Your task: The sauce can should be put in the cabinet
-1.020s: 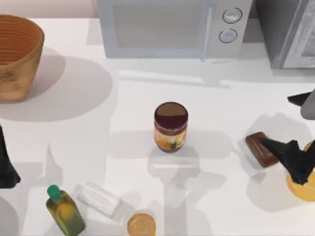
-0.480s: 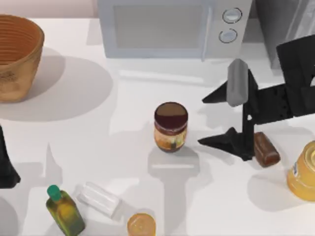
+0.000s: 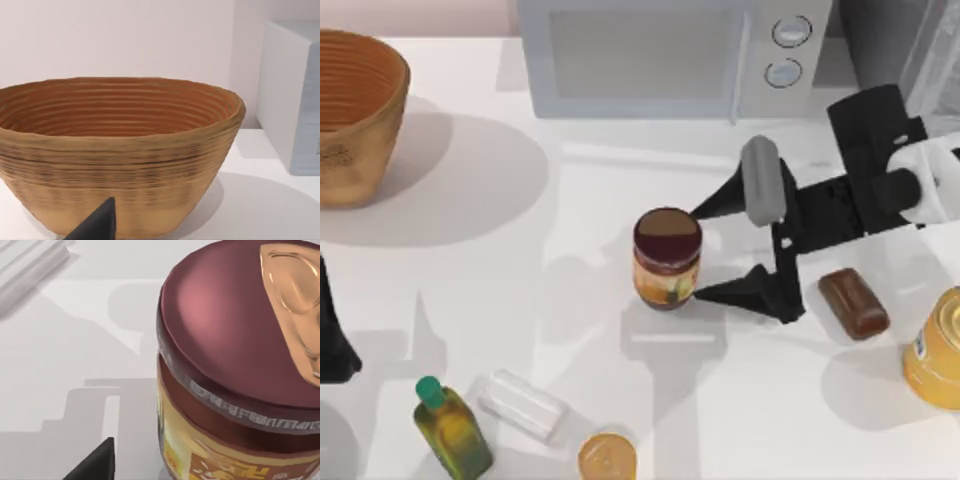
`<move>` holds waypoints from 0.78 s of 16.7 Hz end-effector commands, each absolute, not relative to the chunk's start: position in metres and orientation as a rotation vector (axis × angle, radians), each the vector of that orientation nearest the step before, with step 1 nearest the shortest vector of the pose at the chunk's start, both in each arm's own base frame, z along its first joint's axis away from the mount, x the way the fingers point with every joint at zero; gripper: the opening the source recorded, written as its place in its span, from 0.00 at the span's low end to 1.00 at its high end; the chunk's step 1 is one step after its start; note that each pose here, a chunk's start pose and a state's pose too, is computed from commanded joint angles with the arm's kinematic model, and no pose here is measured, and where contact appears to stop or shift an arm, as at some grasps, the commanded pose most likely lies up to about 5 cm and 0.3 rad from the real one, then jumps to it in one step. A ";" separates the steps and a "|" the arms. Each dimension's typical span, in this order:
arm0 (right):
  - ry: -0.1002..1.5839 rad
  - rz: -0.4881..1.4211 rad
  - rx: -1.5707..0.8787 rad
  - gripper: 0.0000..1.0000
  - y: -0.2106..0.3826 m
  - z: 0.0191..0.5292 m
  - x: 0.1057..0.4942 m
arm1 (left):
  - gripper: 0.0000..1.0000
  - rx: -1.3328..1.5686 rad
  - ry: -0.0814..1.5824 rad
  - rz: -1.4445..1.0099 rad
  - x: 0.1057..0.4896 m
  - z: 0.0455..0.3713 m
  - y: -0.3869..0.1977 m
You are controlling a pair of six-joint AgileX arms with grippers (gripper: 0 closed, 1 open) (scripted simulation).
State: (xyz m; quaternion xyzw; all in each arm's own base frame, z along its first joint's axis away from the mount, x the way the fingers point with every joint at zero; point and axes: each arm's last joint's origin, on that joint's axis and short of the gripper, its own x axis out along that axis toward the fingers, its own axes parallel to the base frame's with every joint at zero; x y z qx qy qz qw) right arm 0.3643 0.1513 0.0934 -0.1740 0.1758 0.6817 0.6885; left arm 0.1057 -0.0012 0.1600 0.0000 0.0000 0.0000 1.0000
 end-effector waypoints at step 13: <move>0.393 1.525 -0.389 1.00 0.199 0.067 0.365 | 1.00 0.000 0.000 0.000 0.106 0.160 -0.001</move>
